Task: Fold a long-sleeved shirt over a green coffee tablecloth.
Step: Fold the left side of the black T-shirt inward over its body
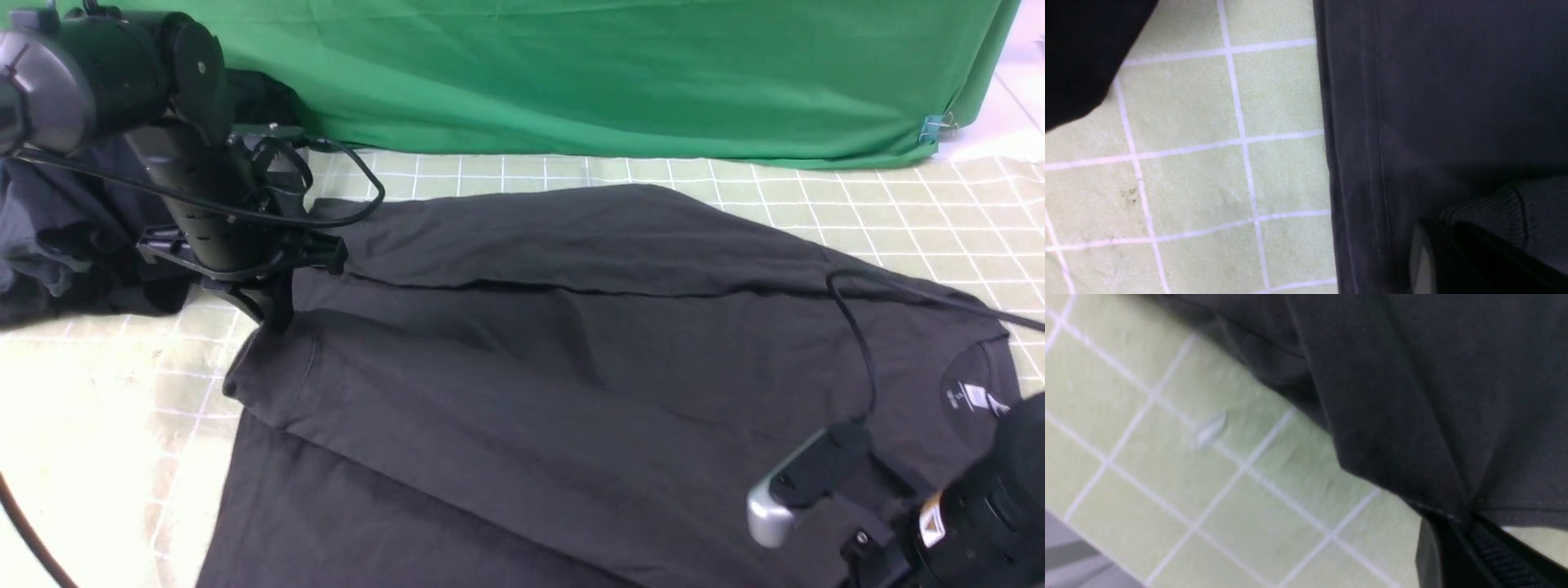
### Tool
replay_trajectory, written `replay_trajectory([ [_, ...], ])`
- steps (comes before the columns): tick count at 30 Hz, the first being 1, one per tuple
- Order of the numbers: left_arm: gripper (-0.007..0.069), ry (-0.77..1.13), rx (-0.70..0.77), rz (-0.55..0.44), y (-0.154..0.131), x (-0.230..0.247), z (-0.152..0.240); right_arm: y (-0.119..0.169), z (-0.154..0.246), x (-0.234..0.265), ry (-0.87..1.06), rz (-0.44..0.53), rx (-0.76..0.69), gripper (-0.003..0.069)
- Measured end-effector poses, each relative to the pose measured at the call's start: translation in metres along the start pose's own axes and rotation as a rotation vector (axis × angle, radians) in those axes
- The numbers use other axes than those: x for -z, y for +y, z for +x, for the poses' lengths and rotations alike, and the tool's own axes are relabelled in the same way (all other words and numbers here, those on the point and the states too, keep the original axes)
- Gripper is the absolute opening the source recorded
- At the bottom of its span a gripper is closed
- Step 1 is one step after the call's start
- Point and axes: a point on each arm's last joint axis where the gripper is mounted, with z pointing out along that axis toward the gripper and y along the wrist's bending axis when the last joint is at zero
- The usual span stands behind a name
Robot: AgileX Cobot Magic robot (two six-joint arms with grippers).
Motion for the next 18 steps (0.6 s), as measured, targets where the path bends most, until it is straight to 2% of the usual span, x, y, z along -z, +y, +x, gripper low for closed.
replay_trajectory([
  [7,0.0012,0.000,-0.007,0.036,-0.0033,-0.0007,-0.0002,0.0001,0.0023,-0.0015,0.005,-0.001,-0.004,0.0020],
  [10,0.0014,-0.001,-0.035,0.049,-0.0045,-0.0008,-0.0002,0.0003,0.0034,-0.0016,0.016,-0.004,-0.004,0.0061],
  [13,0.0062,-0.001,-0.056,0.039,-0.0035,-0.0008,-0.0002,0.0004,0.0037,-0.0016,0.019,-0.005,-0.003,0.0188],
  [16,0.0129,-0.008,-0.058,0.035,-0.0032,-0.0008,-0.0008,0.0004,0.0037,-0.0014,0.018,-0.005,-0.018,0.0269],
  [18,0.0200,-0.020,-0.062,0.032,-0.0029,-0.0008,-0.0020,0.0005,0.0037,-0.0007,0.015,-0.004,-0.038,0.0314],
])
